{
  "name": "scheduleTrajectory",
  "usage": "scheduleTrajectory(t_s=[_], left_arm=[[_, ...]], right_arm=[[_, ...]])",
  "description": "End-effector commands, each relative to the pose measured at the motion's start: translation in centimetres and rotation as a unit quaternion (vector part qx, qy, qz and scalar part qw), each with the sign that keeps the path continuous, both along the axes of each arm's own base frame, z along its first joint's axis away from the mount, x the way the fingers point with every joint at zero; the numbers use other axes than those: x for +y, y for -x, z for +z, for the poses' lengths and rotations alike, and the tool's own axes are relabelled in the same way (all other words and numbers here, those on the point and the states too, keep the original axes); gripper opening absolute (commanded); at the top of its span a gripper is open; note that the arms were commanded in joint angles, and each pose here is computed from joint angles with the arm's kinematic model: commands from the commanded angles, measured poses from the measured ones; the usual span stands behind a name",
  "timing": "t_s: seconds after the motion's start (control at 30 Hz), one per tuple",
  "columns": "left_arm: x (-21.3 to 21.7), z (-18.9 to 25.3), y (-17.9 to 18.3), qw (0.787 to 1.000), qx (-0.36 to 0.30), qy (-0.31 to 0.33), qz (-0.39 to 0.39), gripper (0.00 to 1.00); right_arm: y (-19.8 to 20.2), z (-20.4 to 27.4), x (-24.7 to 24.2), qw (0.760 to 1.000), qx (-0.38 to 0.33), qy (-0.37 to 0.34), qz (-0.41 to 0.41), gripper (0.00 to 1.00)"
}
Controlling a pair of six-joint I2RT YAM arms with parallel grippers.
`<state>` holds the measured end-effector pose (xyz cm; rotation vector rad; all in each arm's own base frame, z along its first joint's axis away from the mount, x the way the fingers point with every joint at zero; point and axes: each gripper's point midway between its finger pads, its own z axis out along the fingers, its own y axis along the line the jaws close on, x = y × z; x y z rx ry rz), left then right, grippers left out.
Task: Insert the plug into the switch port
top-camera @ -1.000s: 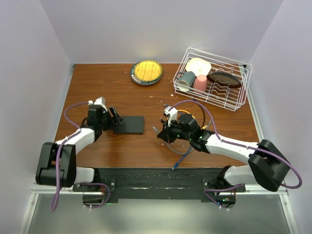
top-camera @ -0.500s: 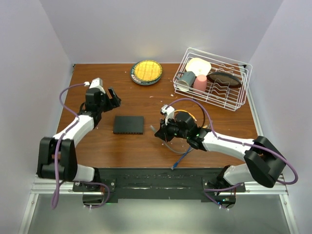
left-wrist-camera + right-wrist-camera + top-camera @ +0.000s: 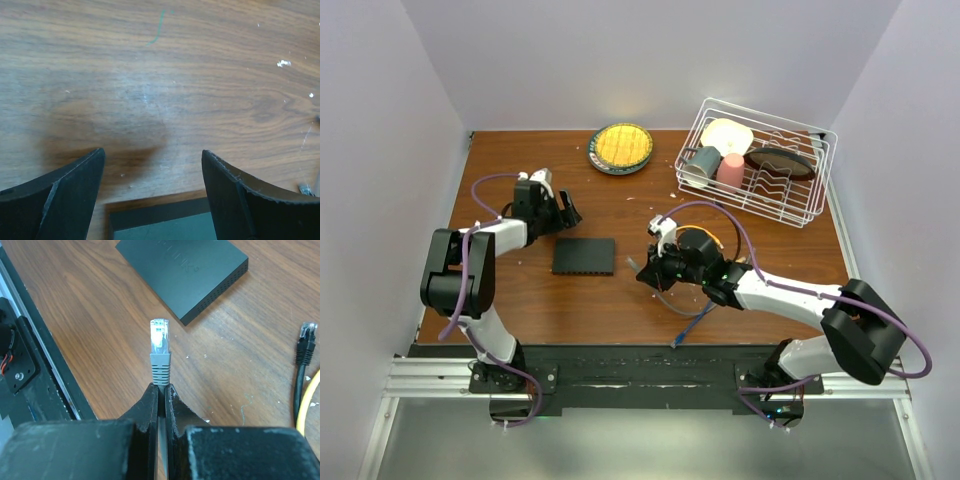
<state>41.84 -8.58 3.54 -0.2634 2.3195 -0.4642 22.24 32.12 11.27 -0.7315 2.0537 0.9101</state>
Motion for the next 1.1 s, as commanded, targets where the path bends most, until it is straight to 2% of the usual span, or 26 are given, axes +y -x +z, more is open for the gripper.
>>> scheduleTrajectory(t_s=[0.0, 0.27, 0.33, 0.77, 0.9, 1.07], left_arm=[[-0.9, -0.5, 1.0, 1.000, 0.004, 0.014, -0.022, 0.82], [-2.8, -2.6, 6.4, 0.995, 0.040, 0.081, -0.043, 0.79], [-3.2, -2.0, 7.0, 0.994, 0.030, 0.090, -0.052, 0.79], [-8.3, -1.1, 12.8, 0.986, 0.045, 0.115, -0.116, 0.78], [-8.7, -1.2, 14.0, 0.983, 0.047, 0.126, -0.122, 0.77], [-7.8, -1.0, 13.8, 0.989, 0.034, 0.098, -0.109, 0.77]], right_arm=[[0.2, 1.1, 0.9, 1.000, -0.002, -0.016, 0.010, 0.00], [0.6, -0.9, 1.1, 1.000, 0.016, -0.006, 0.017, 0.00], [0.6, -1.1, 1.3, 1.000, 0.019, -0.007, 0.018, 0.00], [0.9, -2.5, 1.8, 0.999, 0.031, -0.001, 0.023, 0.00], [0.9, -2.6, 1.9, 0.999, 0.033, -0.001, 0.024, 0.00], [0.9, -2.5, 2.0, 0.999, 0.032, -0.001, 0.025, 0.00]])
